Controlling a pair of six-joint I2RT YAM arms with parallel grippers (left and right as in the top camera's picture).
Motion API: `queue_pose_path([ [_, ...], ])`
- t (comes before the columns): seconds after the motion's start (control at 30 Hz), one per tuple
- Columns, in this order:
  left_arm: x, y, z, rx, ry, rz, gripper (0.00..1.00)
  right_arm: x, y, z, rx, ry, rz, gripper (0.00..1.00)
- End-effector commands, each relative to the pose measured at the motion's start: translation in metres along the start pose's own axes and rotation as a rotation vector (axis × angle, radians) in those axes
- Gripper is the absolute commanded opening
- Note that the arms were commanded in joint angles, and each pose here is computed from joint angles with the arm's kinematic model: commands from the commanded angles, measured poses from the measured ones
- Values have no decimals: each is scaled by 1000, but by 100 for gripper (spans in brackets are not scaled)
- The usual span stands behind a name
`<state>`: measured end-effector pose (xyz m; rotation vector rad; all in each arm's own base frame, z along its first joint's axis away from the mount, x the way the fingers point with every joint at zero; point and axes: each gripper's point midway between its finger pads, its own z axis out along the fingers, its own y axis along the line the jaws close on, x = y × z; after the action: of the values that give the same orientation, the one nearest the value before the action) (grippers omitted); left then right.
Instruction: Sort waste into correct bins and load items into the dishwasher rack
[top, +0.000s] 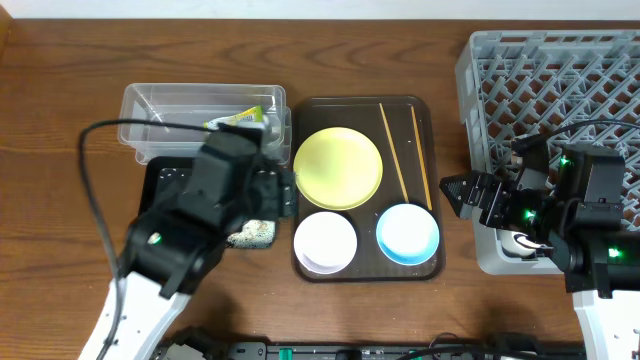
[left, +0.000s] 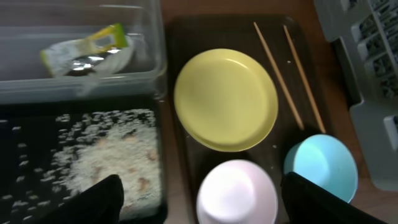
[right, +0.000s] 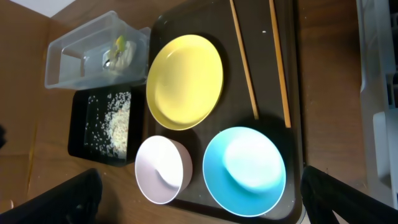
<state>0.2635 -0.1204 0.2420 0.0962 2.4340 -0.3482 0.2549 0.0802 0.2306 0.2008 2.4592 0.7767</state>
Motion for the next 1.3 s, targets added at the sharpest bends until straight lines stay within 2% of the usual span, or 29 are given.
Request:
queue_pose_path([
  [0.0,-6,5,-15,-11,-41,35,85,0,5,-1,-7,-1,-30,99],
  [0.47,-5,7,-17,-19,-43,41,89,0,5,-1,-7,-1,-30,99],
  [0.57,-15,29,-33,-126,-153,53,89,0,5,-1,-7,-1,-30,99],
  [0.63,-18,37,-39,-146,-210,44,89,0,5,-1,-7,0,-30,99],
  [0.77,-30,55,-48,-149,-369,43,90,0,5,-1,-7,-1,-31,99],
  [0.9,-33,59,-53,-103,-538,140,90,0,5,-1,-7,0,-30,99],
  [1.1,-13,64,-54,-88,-702,174,90,0,5,-1,-7,-1,-30,99],
  [1.27,14,71,-39,-84,-732,176,90,0,5,-1,-7,-1,-30,99],
])
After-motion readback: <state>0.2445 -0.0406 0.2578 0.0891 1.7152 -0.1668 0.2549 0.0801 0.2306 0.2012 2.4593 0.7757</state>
